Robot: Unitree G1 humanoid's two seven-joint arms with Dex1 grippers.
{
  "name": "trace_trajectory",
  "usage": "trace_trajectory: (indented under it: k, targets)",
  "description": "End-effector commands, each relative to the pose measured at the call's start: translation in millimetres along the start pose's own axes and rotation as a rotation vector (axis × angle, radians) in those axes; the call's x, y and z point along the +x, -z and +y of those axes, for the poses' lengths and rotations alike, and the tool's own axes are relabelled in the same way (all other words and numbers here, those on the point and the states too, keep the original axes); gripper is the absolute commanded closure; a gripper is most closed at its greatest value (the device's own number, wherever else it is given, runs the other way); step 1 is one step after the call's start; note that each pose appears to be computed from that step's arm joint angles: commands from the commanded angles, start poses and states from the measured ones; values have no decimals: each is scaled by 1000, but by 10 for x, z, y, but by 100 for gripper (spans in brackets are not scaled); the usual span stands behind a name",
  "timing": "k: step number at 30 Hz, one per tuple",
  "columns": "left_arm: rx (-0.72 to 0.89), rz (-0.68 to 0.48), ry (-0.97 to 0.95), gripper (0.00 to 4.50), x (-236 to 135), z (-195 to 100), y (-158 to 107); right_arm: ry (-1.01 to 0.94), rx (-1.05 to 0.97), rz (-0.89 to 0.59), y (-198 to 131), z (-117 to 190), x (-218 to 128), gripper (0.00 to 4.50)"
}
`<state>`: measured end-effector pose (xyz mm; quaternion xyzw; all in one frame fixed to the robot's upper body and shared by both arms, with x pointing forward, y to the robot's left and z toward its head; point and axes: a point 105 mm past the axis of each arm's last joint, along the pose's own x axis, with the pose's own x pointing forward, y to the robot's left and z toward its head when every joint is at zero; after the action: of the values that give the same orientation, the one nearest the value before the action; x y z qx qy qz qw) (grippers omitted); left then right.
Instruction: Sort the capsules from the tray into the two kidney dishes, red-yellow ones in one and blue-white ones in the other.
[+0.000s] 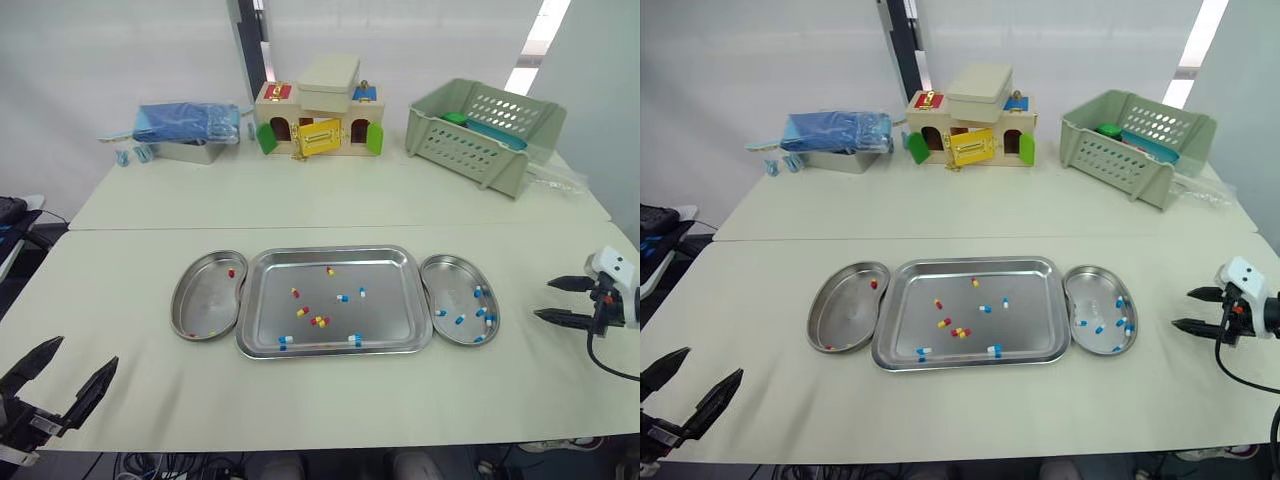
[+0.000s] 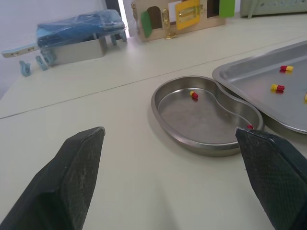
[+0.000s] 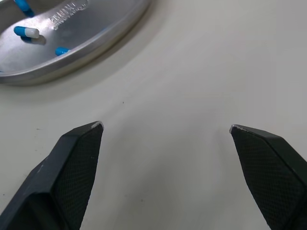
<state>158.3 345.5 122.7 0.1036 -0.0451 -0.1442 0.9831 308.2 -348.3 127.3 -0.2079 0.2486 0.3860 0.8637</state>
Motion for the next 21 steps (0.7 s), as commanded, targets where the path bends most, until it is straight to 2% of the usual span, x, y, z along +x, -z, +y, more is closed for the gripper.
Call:
trace_trajectory:
  k: [1,4,6,12,17,21]
  targets:
    - [55,-67,159,0,80,-364,-94,-91,-147,-109,-527,98,-73,3]
    - [39,-128,219,0,129,-594,-135,-203,-236,-165,-867,334,30,3]
    - [10,-169,272,0,140,-809,-118,-334,-318,-199,-1213,666,200,3]
    - [-62,-187,366,0,87,-1172,21,-587,-438,-232,-1716,1396,538,3]
    - [-89,-209,382,0,99,-1298,76,-646,-533,-253,-2013,1734,923,3]
    - [-95,-220,388,0,108,-1358,124,-618,-579,-268,-2279,1929,1274,3]
